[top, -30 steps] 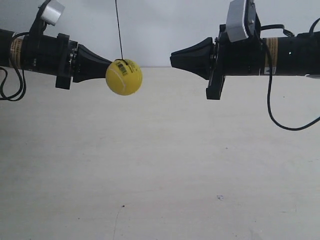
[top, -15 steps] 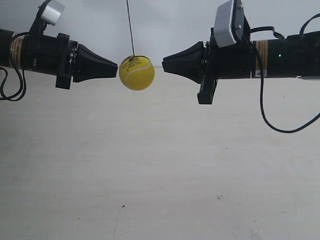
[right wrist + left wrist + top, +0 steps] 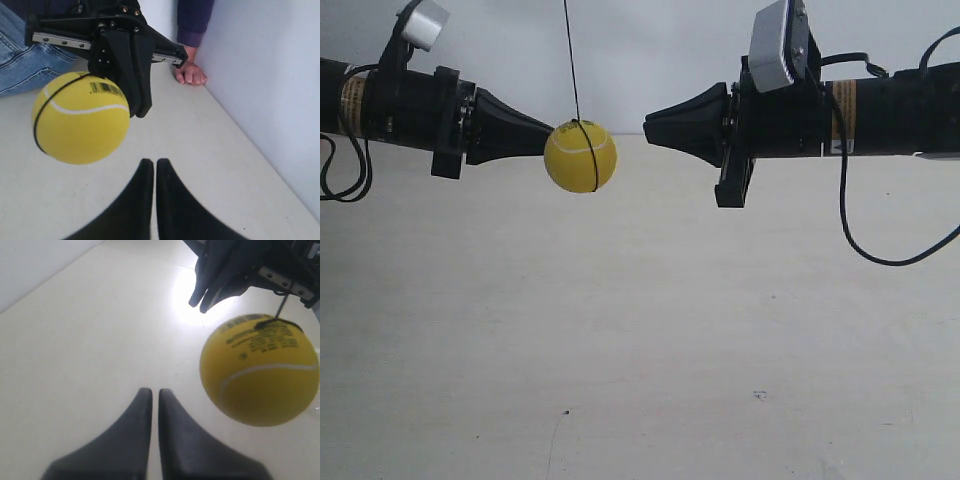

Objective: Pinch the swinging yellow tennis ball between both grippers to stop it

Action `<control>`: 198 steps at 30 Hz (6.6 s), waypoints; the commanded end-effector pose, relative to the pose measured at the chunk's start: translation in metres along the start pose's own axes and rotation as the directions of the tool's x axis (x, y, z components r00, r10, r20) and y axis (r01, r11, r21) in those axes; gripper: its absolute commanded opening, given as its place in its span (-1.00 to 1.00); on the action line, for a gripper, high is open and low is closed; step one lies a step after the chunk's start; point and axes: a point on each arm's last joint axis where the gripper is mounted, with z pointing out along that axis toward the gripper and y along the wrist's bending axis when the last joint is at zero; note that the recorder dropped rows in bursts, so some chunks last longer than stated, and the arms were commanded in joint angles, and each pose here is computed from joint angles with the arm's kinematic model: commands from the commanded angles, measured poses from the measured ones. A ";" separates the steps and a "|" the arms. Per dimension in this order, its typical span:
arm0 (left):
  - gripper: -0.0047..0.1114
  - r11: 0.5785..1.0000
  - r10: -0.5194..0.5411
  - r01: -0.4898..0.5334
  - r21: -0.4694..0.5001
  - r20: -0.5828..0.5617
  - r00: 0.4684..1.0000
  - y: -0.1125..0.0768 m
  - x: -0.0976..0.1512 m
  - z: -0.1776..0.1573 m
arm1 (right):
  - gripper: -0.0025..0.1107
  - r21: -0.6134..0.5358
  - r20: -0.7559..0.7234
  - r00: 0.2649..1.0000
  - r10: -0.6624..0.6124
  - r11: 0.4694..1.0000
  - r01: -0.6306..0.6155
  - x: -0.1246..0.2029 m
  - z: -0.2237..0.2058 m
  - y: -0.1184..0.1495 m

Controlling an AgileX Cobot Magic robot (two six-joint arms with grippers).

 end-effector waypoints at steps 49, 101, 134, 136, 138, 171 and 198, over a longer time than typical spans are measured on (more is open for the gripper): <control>-0.84 1.000 -0.004 0.005 -0.015 0.028 1.000 -0.011 -0.025 -0.009 | -0.96 -0.070 0.000 1.000 0.007 0.998 -0.007 -0.001 0.024 0.014; -0.84 1.000 0.004 -0.004 0.011 0.025 1.000 -0.016 -0.027 0.000 | -0.96 -0.049 -0.022 1.000 0.000 0.999 -0.001 0.000 0.026 0.013; -0.84 0.979 0.034 -0.019 -0.204 0.070 0.997 -0.011 -0.049 -0.080 | -0.96 0.187 -0.204 0.974 -0.102 0.972 0.141 -0.038 0.002 -0.002; -0.84 0.971 0.081 -0.062 -0.231 0.075 0.994 -0.022 -0.064 -0.089 | -0.96 0.201 -0.189 0.975 -0.116 0.967 0.154 -0.050 -0.003 0.000; -0.84 0.961 0.130 -0.105 -0.255 0.080 0.988 -0.036 -0.081 -0.099 | -0.96 0.220 -0.169 0.977 -0.127 0.962 0.163 -0.066 -0.009 0.002; -0.84 0.272 0.638 -0.026 -0.962 0.160 0.753 -0.338 -0.164 -0.206 | -0.96 0.917 -0.073 0.976 -0.207 0.372 0.147 -0.234 -0.206 0.125; -0.84 0.232 0.436 0.280 -0.932 0.357 0.826 -0.325 0.012 -0.165 | -0.96 0.927 0.123 0.990 -0.072 0.366 -0.088 -0.152 -0.228 0.194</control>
